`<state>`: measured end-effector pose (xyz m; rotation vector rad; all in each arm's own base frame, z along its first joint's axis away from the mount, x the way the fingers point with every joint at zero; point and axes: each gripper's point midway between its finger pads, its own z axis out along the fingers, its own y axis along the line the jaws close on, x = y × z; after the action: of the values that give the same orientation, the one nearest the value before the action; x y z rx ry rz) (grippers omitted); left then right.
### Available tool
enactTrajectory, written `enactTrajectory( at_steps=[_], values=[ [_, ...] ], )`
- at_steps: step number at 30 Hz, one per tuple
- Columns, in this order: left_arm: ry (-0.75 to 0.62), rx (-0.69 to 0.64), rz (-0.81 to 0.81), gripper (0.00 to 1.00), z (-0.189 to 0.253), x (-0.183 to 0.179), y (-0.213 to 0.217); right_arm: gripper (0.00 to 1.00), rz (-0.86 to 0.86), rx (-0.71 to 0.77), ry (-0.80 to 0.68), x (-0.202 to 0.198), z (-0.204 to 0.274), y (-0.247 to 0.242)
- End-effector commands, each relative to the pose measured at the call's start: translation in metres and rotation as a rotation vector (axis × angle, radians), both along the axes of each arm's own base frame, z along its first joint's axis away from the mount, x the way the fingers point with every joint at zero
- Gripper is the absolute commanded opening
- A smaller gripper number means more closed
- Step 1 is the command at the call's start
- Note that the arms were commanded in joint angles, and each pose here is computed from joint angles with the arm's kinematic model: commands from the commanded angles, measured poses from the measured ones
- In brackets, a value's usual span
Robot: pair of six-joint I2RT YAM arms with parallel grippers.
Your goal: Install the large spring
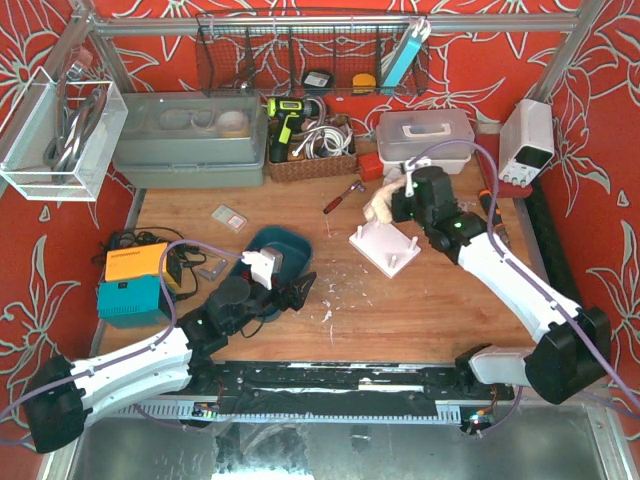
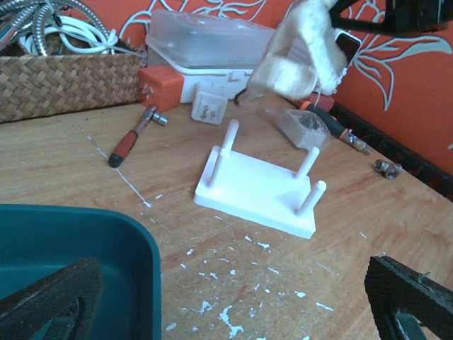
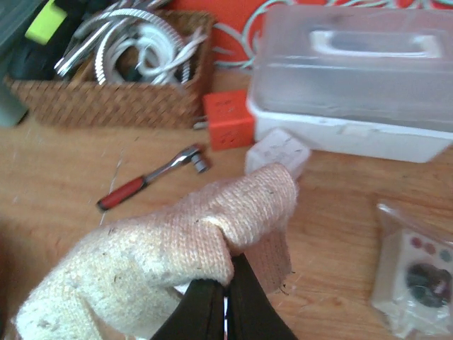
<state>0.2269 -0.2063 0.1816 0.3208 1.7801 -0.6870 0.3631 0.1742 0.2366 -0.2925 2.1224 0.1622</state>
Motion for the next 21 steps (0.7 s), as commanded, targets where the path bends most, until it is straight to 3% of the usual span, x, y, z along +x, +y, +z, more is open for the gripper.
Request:
enactTrajectory(
  at_steps=[1, 8, 21],
  values=[
    [-0.003, -0.004, 0.010, 1.00, 0.000, 0.000, 0.001, 0.00, -0.171, 0.089, -0.056, 0.019, 0.016, -0.046],
    [0.002, -0.007, 0.016, 1.00, 0.000, 0.001, 0.001, 0.00, -0.315, 0.075, -0.036, 0.048, 0.001, -0.092],
    [0.027, 0.018, 0.013, 1.00, -0.007, 0.004, -0.003, 0.00, -0.466, 0.024, 0.086, 0.106, -0.072, -0.133]
  ],
)
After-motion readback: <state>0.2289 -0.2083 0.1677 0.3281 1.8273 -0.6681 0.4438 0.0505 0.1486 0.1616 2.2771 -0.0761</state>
